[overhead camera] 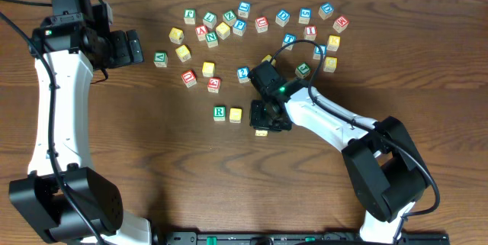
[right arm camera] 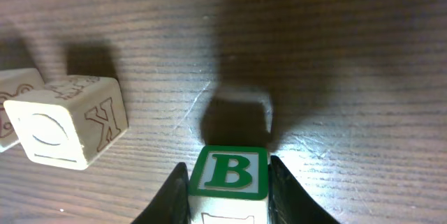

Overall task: Spell out ROBOT
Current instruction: 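Close the right gripper on the B block and lift it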

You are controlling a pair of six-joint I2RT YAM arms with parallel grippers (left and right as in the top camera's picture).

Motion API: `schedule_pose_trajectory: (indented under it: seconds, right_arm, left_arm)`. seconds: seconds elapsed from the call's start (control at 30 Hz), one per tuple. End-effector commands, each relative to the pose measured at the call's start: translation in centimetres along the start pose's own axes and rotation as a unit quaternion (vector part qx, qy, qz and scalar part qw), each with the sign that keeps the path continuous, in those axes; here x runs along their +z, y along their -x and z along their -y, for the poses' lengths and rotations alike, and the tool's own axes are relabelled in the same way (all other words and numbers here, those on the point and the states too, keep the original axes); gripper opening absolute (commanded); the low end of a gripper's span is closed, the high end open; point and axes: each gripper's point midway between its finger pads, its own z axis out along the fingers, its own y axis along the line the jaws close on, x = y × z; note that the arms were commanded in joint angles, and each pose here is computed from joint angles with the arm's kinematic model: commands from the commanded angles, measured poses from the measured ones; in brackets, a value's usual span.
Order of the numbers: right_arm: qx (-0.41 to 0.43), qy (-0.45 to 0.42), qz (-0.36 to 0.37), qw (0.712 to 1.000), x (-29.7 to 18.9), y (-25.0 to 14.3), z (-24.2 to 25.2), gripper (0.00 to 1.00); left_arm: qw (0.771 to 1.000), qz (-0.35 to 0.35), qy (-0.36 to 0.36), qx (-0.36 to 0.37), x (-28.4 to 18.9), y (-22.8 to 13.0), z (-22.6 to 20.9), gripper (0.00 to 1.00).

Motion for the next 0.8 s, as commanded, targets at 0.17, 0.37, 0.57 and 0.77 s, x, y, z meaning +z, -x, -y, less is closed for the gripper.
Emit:
schedule_pose_trajectory:
  seconds: [0.17, 0.37, 0.57, 0.77]
  right_arm:
    - [-0.003, -0.03, 0.081, 0.996, -2.0, 4.8, 0.1, 0.12]
    - [0.047, -0.061, 0.125, 0.989, -2.7, 7.2, 2.5, 0.15]
    - [0.04, -0.116, 0.168, 0.978, -3.2, 8.5, 4.5, 0.09]
    - [-0.025, -0.173, 0.221, 0.96, -3.7, 9.0, 4.3, 0.1]
  left_arm:
    - [1.0, 0.017, -0.005, 0.002, -1.1, 0.8, 0.2, 0.98]
    - [1.0, 0.017, -0.005, 0.002, -1.1, 0.8, 0.2, 0.98]
    - [1.0, 0.017, -0.005, 0.002, -1.1, 0.8, 0.2, 0.98]
    - [1.0, 0.017, -0.005, 0.002, -1.1, 0.8, 0.2, 0.98]
